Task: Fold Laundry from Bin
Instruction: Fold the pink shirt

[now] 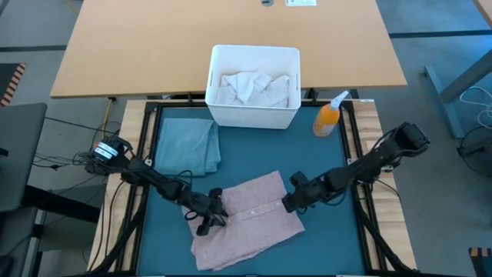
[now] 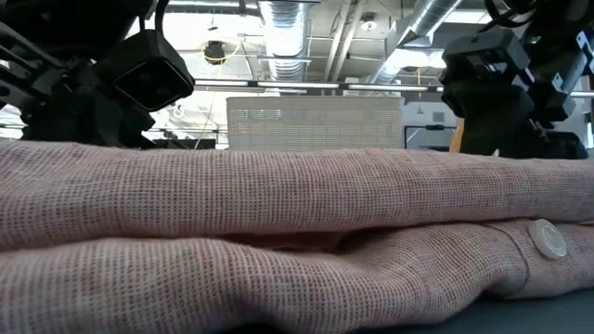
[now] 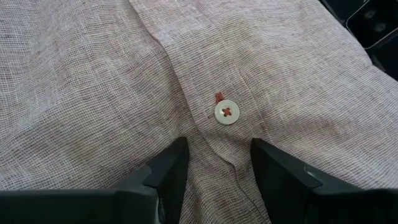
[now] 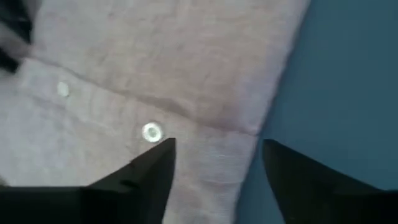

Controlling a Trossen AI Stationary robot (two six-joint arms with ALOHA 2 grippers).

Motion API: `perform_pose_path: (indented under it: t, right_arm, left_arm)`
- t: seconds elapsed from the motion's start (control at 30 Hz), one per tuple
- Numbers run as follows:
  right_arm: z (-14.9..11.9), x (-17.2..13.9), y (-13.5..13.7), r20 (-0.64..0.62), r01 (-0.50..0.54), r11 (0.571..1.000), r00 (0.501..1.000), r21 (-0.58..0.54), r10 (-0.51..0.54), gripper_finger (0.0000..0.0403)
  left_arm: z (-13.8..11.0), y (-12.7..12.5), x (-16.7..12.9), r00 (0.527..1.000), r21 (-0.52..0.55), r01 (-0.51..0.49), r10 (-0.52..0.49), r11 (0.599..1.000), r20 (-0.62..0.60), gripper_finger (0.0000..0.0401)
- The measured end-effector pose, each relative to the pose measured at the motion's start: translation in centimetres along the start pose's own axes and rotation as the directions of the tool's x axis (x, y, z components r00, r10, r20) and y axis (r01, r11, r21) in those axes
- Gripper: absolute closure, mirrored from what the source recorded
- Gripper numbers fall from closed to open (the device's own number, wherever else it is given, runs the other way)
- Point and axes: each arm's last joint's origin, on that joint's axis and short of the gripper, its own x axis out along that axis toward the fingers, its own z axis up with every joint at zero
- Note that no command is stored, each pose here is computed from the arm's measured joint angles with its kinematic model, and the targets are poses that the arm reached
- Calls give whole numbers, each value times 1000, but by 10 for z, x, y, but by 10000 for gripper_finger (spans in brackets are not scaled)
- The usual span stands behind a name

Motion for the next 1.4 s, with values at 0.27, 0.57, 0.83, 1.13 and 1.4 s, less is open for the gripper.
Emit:
perform_pose_path:
  t: [0.27, 0.57, 0.83, 1.13, 1.4]
  right_arm:
    - [-14, 24, -34, 48, -198, 973, 980, 119, 194, 79]
    - [-24, 37, -40, 142, -329, 940, 939, 94, 314, 114]
    - [-23, 36, -39, 133, -327, 945, 936, -8, 325, 307]
    - [3, 7, -30, 47, -344, 930, 935, -129, 352, 366]
    - [36, -42, -4, 8, -248, 918, 965, -309, 263, 375]
  left_arm:
    - [-1, 0, 0, 1000, -15, 4, -4, 1000, -15, 234]
    - [-2, -1, 0, 1000, -22, 6, -6, 1000, -19, 234]
    - [-2, -1, 0, 999, -39, 20, -21, 999, -24, 234]
    - [32, -3, -43, 992, 37, 74, -78, 997, 101, 234]
    - [64, -5, -59, 912, 140, -24, -36, 990, 409, 234]
